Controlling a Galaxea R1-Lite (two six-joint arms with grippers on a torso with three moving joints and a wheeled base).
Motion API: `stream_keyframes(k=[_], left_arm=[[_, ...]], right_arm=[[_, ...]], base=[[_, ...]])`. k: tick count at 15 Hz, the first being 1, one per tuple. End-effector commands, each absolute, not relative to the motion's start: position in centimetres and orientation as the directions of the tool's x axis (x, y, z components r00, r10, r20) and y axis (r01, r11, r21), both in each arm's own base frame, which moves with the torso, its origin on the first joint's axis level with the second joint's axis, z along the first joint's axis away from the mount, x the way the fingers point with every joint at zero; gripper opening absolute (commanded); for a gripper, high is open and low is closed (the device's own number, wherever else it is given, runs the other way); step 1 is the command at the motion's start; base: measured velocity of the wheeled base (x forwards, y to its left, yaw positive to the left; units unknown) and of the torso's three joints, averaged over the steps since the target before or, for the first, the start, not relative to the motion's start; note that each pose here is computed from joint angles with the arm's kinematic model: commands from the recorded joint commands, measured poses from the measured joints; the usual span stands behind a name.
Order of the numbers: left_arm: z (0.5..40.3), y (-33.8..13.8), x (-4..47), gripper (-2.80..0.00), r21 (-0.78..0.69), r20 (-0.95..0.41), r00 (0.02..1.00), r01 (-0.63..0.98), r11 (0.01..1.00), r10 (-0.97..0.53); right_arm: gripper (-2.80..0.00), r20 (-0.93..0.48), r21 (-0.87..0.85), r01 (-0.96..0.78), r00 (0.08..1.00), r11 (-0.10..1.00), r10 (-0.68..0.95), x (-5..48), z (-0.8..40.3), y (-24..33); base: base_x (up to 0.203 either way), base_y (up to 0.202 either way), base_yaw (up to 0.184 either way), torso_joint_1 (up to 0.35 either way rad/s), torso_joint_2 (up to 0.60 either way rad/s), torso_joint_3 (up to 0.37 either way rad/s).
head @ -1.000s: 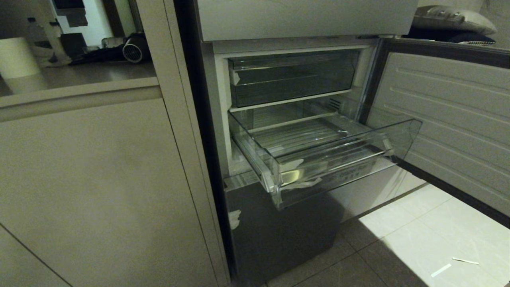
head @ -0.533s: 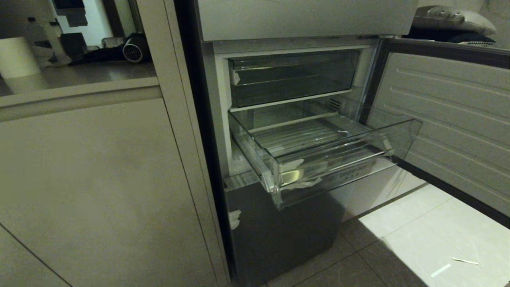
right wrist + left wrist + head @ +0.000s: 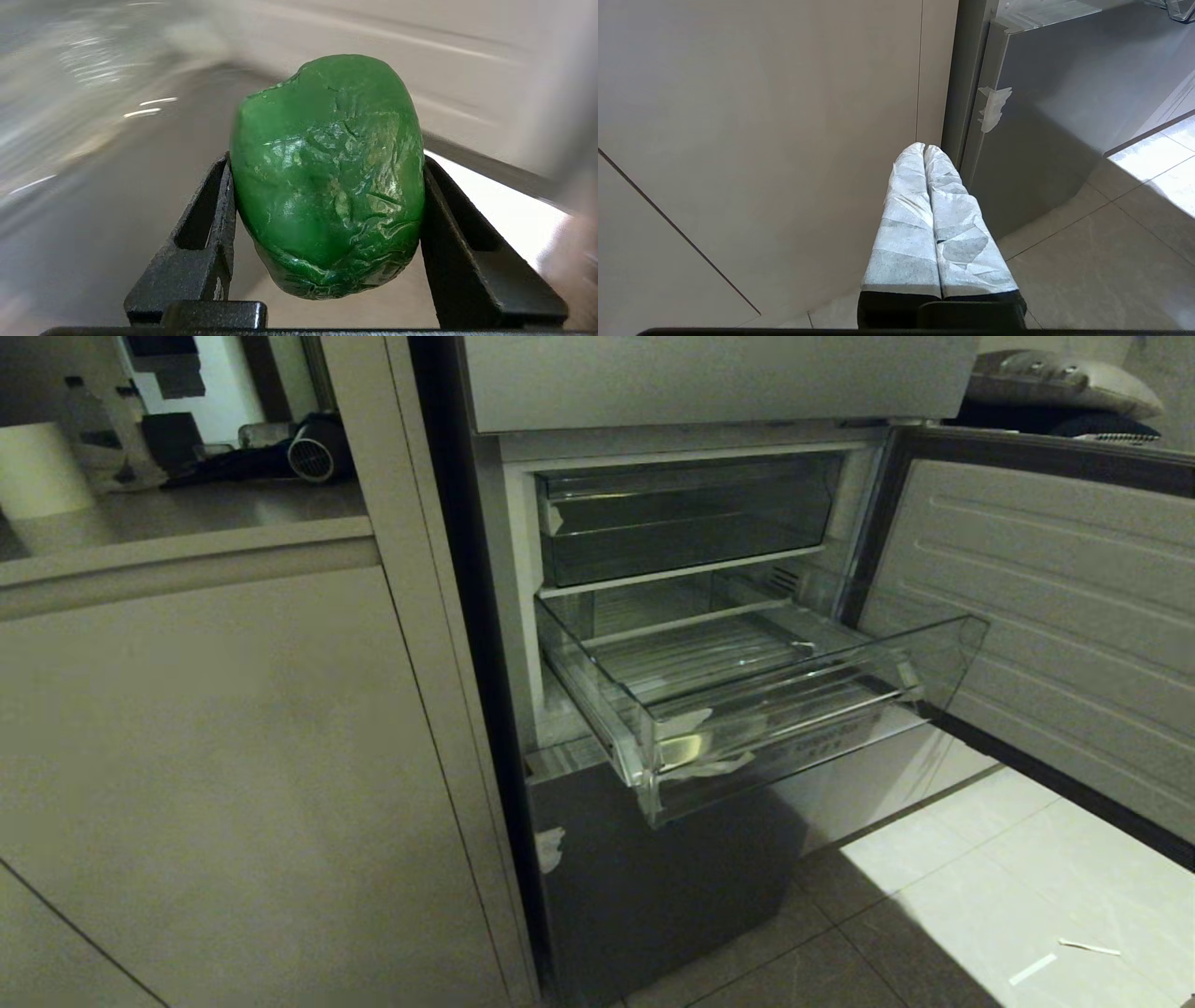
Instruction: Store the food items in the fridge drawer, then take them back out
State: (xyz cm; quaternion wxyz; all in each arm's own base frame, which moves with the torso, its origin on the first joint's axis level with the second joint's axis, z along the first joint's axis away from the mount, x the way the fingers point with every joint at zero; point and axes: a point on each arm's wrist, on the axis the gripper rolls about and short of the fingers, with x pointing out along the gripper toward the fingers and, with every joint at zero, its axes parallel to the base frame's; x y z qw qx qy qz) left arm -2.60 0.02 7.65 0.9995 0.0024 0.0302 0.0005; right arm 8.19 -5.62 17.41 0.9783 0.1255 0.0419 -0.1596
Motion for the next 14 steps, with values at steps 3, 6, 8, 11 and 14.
stream_keyframes(k=[3, 6, 8, 11, 14], left_arm=[[7.6, 0.0, -2.6, -2.8, 0.005, -0.063, 0.998, -0.001, 1.0, 0.002], [7.6, 0.0, -2.6, -2.8, 0.005, -0.063, 0.998, -0.001, 1.0, 0.002], [7.6, 0.0, -2.6, -2.8, 0.005, -0.063, 0.998, -0.001, 1.0, 0.002], [7.6, 0.0, -2.6, -2.8, 0.005, -0.063, 0.998, -0.001, 1.0, 0.002], [7.6, 0.0, -2.6, -2.8, 0.005, -0.062, 0.998, -0.001, 1.0, 0.002]], right_arm=[[-2.8, -0.075, 0.229, -0.032, 0.996, 0.973, 0.05, 12.8, 22.4, -3.2], [-2.8, -0.073, 0.236, -0.118, 0.988, 0.965, 0.138, 18.0, 25.2, -3.0], [-2.8, -0.081, 0.242, -0.141, 0.983, 0.96, 0.165, 21.7, 26.1, -3.1], [-2.8, -0.097, 0.253, -0.178, 0.973, 0.951, 0.208, 28.1, 26.5, -3.0], [-2.8, -0.067, 0.243, -0.228, 0.966, 0.943, 0.251, 34.9, 26.8, -2.2]], base=[[0.0, 0.0, 0.0, 0.0, 0.0, 0.0], [0.0, 0.0, 0.0, 0.0, 0.0, 0.0], [0.0, 0.0, 0.0, 0.0, 0.0, 0.0], [0.0, 0.0, 0.0, 0.0, 0.0, 0.0], [0.0, 0.0, 0.0, 0.0, 0.0, 0.0]])
